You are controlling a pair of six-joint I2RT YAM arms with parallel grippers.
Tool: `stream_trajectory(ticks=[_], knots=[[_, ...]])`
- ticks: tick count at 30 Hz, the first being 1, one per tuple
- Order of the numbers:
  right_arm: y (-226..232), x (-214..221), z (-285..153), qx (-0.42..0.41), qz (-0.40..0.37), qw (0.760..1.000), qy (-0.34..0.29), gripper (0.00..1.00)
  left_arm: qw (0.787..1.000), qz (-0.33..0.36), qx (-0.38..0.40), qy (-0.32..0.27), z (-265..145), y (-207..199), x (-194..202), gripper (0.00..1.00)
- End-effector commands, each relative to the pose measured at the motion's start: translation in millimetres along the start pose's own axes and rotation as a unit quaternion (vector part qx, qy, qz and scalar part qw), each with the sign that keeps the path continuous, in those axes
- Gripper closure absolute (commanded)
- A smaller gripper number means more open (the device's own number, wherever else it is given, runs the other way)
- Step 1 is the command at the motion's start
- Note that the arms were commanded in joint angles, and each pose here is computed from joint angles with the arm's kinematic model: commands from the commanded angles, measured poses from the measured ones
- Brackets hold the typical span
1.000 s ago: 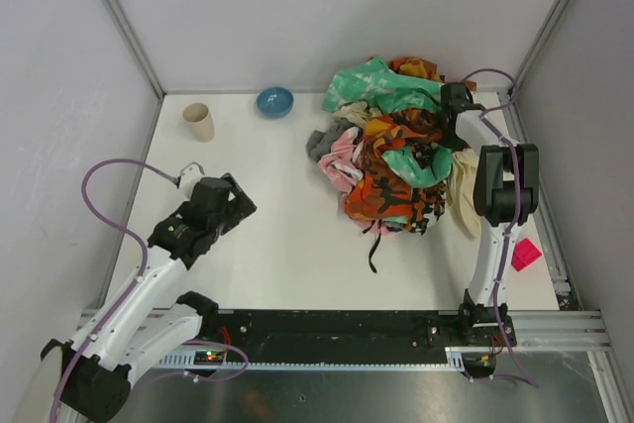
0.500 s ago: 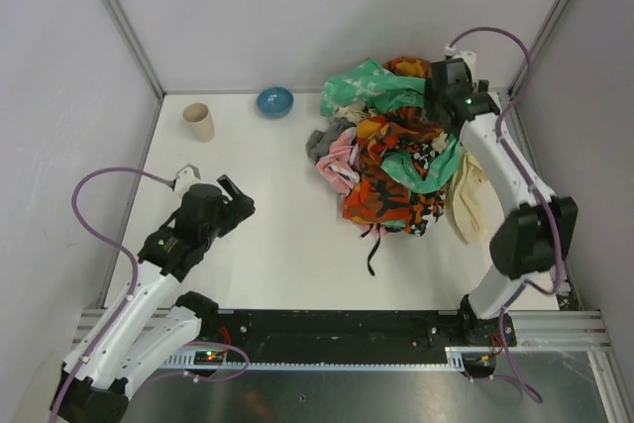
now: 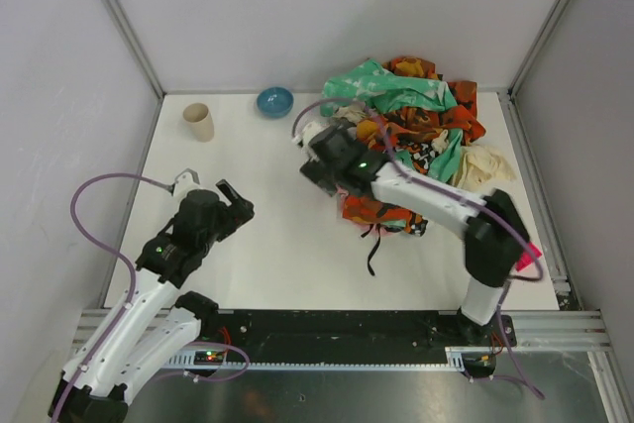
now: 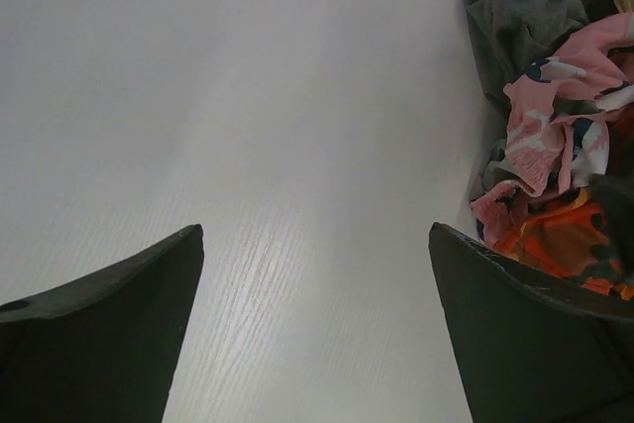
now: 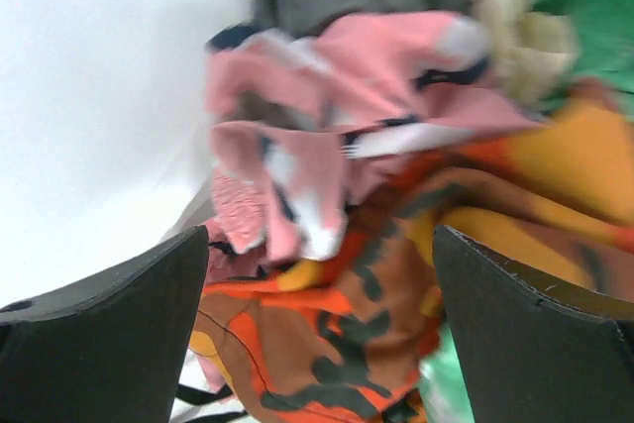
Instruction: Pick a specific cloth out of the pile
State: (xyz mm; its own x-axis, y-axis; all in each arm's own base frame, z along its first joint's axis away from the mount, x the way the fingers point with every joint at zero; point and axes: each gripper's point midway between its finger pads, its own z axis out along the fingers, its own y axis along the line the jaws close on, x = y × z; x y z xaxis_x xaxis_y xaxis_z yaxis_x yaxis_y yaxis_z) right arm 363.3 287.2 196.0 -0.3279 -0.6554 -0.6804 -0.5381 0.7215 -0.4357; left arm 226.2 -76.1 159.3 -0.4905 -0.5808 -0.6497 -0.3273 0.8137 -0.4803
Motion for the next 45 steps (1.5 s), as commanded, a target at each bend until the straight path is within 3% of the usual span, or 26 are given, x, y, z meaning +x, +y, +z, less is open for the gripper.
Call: stream_trajectory(ticks=[1, 5, 10, 12, 14, 16, 17, 19, 22, 28, 33, 37, 40, 45], knots=[[41, 54, 46, -0.012, -0.125, 0.988, 0.09, 0.01, 1.0, 0.009, 0.008, -0.01, -2, 0, -2, 0.0], [32, 103, 74, 0.024, -0.136, 0.974, 0.178, 0.01, 1.0, 0.009, 0.007, -0.01, -1, 0, -2, 0.0], [22, 149, 92, 0.035, -0.089, 0.961, 0.259, 0.01, 1.0, 0.008, 0.002, -0.009, 1, 1, -1, 0.0], [21, 159, 98, 0.037, -0.085, 0.958, 0.271, 0.08, 1.0, 0.007, -0.001, -0.009, 1, 1, -2, 0.0], [14, 155, 101, 0.059, -0.08, 0.96, 0.263, 0.22, 1.0, 0.007, -0.002, -0.01, 2, 1, -3, 0.0], [-1, 135, 100, 0.098, -0.071, 0.964, 0.235, 0.43, 1.0, 0.007, -0.004, -0.009, 2, 0, -3, 0.0], [-11, 122, 99, 0.125, -0.066, 0.966, 0.215, 0.58, 1.0, 0.008, -0.004, -0.009, 2, -1, -4, 0.0], [-32, 92, 90, 0.167, -0.046, 0.97, 0.169, 0.8, 1.0, 0.008, -0.004, -0.008, 3, -2, -5, 0.0], [-58, 47, 70, 0.188, -0.015, 0.977, 0.099, 0.9, 1.0, 0.012, -0.005, -0.004, 4, -5, -5, 0.0], [-134, -25, 21, 0.271, 0.048, 0.961, -0.009, 0.98, 1.0, 0.02, -0.009, 0.002, 9, -10, -7, 0.0], [-219, -30, -12, 0.335, 0.151, 0.929, -0.044, 1.0, 0.999, 0.031, -0.003, 0.013, 17, -22, -7, 0.0], [-276, 17, -3, 0.34, 0.24, 0.909, -0.011, 1.0, 0.998, 0.052, 0.003, 0.028, 29, -36, -6, 0.0], [-299, 76, 23, 0.3, 0.318, 0.898, 0.039, 1.0, 0.997, 0.066, 0.008, 0.039, 43, -49, -4, 0.0], [-279, 180, 85, 0.183, 0.442, 0.867, 0.138, 0.99, 0.992, 0.096, 0.054, 0.068, 71, -90, 1, 0.0]])
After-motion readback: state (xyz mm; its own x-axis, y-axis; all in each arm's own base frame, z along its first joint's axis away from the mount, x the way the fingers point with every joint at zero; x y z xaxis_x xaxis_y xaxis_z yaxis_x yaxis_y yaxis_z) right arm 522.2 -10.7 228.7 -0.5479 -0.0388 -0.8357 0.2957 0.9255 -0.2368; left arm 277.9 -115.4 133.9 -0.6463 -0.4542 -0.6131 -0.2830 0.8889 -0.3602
